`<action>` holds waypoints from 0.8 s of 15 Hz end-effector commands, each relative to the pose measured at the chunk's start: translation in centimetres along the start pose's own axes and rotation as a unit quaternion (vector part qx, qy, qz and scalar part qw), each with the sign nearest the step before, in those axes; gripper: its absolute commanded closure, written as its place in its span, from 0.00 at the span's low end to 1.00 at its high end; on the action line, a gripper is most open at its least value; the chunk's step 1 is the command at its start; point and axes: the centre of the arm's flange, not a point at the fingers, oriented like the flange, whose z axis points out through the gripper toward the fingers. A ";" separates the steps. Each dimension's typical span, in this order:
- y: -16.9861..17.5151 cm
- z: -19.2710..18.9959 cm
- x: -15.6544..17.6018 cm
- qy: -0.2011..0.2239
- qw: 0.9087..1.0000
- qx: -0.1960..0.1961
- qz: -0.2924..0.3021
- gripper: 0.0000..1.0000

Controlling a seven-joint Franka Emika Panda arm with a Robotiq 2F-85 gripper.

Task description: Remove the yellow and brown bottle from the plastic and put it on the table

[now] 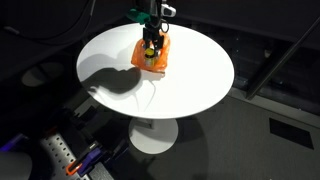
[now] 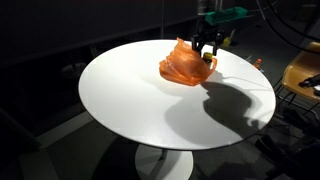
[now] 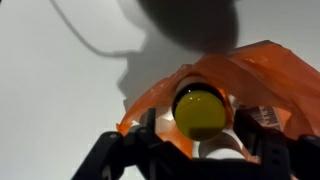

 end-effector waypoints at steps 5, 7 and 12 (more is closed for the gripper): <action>0.0 -3.4 0.0 -0.003 1.000 -0.008 0.018 0.80; 1.0 -5.5 -0.4 -0.007 1.000 -0.003 0.026 0.80; 5.1 -10.5 -0.3 0.003 0.998 0.007 0.062 0.80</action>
